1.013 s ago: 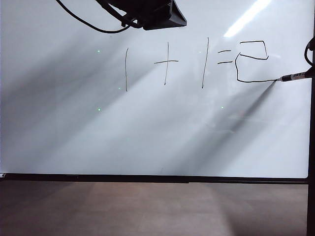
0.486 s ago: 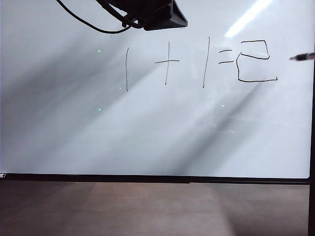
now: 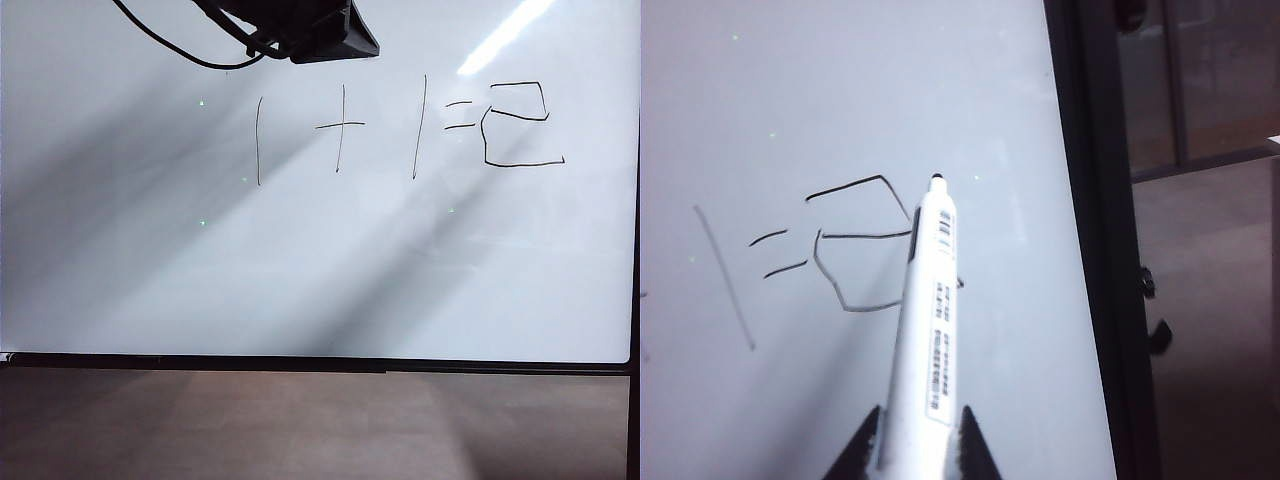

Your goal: Reach to the right to find the marker pen, pick it up, and write the answer to the math problem on the whiteboard.

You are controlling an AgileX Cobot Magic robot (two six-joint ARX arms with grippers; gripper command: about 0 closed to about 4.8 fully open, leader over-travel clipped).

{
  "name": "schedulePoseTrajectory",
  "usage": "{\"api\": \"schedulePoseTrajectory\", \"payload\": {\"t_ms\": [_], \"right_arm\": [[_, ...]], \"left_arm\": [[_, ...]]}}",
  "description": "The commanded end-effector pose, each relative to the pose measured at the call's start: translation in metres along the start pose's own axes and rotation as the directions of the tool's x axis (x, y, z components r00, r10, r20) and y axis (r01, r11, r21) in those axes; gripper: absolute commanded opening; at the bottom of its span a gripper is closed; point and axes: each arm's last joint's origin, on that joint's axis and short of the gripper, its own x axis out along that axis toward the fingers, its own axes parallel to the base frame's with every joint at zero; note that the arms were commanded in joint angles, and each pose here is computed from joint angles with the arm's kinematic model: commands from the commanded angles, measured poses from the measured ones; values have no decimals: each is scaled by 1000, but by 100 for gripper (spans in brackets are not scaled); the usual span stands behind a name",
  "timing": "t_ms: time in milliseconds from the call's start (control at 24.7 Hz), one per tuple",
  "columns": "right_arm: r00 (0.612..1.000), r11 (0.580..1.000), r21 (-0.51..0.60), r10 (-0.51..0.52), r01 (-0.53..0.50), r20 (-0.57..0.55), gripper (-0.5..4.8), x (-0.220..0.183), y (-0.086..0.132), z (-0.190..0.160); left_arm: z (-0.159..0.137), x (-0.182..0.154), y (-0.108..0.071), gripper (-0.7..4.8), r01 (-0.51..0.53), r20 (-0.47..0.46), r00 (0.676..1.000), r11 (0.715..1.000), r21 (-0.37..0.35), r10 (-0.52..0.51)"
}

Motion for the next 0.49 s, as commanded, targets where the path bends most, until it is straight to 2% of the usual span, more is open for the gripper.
{"api": "schedulePoseTrajectory", "payload": {"t_ms": [41, 324, 486], "right_arm": [[1000, 1000, 2, -13, 13, -28, -2, -18, 4, 0], [999, 999, -2, -44, 44, 0, -2, -64, 13, -2], [998, 999, -9, -47, 47, 35, -2, -75, 15, -2]], "left_arm": [[4, -1, -1, -4, 5, 17, 1000, 1000, 4, -5], [4, -1, -1, -4, 5, 16, 1000, 1000, 4, -5], [4, -1, -1, -5, 4, 17, 1000, 1000, 4, -4]]}}
